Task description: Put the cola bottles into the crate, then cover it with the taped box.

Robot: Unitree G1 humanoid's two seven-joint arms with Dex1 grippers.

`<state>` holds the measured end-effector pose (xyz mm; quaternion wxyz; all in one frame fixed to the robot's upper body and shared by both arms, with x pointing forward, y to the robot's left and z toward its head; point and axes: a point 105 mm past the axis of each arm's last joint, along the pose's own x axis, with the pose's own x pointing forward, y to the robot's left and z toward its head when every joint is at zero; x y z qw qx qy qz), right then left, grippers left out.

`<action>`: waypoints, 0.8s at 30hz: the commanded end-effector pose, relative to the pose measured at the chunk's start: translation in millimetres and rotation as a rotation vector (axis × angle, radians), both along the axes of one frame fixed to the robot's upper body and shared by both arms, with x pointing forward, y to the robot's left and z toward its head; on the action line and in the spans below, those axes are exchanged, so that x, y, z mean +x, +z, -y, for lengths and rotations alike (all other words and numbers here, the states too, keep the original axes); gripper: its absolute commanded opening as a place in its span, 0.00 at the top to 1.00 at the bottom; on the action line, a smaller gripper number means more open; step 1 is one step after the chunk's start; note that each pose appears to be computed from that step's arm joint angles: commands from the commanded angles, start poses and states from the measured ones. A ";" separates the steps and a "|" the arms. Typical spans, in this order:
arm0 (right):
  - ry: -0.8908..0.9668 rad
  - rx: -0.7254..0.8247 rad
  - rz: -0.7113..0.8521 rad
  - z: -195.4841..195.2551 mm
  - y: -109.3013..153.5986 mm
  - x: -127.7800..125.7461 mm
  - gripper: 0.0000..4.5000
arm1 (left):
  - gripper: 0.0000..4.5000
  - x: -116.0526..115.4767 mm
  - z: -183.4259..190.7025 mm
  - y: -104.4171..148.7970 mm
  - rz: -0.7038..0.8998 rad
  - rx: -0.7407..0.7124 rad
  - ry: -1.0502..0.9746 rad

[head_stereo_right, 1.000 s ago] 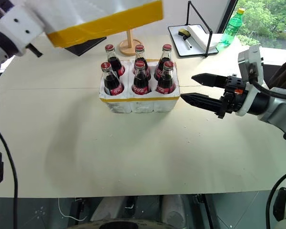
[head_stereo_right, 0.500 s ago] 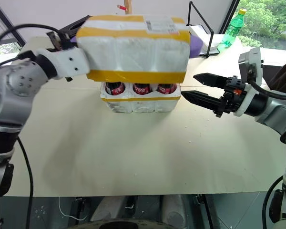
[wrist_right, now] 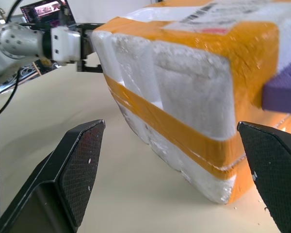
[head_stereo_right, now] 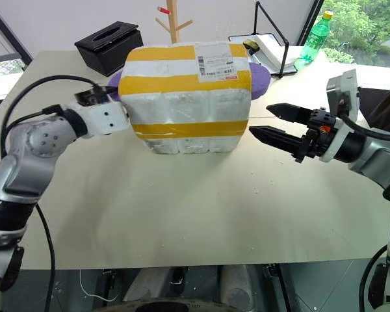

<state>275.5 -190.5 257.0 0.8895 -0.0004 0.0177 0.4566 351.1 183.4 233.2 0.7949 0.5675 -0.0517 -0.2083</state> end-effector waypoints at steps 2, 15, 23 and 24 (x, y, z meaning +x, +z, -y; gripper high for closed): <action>-0.022 -0.009 0.053 6.7 10.1 -1.6 0.00 | 0.29 -15.4 -15.2 15.7 -0.055 -0.179 -0.030; -0.089 -0.067 -0.016 34.3 -14.0 7.4 0.00 | 0.29 -80.8 -70.4 27.9 -0.741 -0.911 -0.314; -0.020 -0.111 -0.013 29.7 -20.5 0.8 0.00 | 0.29 -81.7 -100.4 41.8 -0.706 -0.968 -0.243; -0.017 -0.108 -0.013 29.0 -21.2 1.2 0.00 | 0.29 -82.8 -99.7 39.4 -0.711 -0.953 -0.237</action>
